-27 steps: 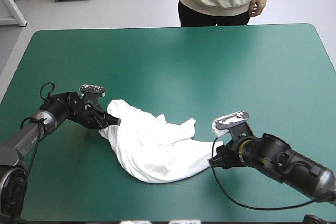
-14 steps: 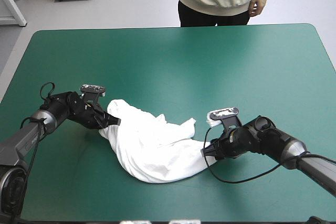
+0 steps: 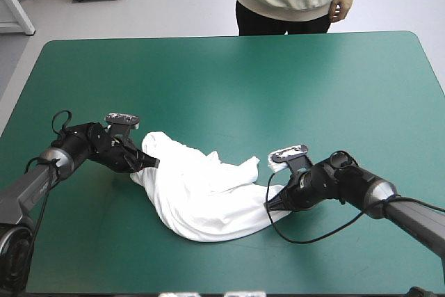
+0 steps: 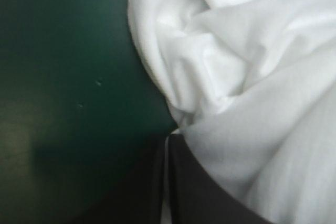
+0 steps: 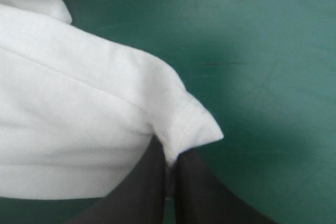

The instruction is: Fold the cloth

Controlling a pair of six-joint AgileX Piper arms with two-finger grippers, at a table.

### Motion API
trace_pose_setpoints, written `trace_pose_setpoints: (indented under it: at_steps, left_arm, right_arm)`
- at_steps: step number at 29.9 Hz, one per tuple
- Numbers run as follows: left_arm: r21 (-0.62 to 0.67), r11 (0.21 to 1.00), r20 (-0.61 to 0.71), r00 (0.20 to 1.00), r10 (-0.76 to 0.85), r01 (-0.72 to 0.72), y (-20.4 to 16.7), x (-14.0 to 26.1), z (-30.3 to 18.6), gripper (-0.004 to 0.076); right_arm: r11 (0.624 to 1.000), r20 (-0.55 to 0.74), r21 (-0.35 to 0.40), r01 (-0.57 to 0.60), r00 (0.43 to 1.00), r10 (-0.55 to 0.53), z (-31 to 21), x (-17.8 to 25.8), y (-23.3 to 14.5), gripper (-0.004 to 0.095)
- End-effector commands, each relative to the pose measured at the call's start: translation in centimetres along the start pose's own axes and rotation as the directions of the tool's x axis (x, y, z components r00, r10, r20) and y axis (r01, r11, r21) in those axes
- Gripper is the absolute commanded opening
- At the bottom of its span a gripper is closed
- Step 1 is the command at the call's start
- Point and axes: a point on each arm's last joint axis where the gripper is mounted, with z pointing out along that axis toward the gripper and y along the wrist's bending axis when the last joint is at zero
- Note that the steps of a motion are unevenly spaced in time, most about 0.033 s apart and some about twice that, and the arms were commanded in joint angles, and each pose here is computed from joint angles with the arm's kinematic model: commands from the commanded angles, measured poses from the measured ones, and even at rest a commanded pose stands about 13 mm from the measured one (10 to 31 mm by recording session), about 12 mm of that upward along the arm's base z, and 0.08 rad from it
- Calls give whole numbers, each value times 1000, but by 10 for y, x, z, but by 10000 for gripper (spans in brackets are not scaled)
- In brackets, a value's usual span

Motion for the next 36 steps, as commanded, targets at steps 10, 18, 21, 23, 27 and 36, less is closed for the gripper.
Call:
trace_pose_setpoints:
  at_steps: [10, 18, 21, 23, 27, 36]
  left_arm:
    - [-63, 993, 485, 867, 114, -96, -31, -17, -178, -9]
    - [-149, 980, 775, 600, 199, -133, -56, -6, -313, -9]
    - [-192, 970, 833, 498, 241, -148, -64, 1, -355, -9]
    - [-232, 958, 853, 438, 283, -167, -70, 8, -380, -9]
    - [-291, 940, 895, 298, 333, -175, -83, 32, -433, -9]
    - [-328, 929, 926, 139, 352, -172, -98, 73, -488, -9]
  right_arm:
    - [966, 630, 242, -88, 772, -87, -208, -4, -18, -17]
    - [965, 866, 250, -78, 465, -186, -336, 5, -11, -17]
    - [962, 907, 263, -75, 360, -220, -372, 13, -9, -17]
    - [958, 925, 276, -77, 292, -243, -395, 20, -9, -17]
    - [947, 938, 310, -79, 190, -291, -431, 36, -9, -16]
    - [934, 938, 342, -101, 90, -334, -481, 76, -13, -7]
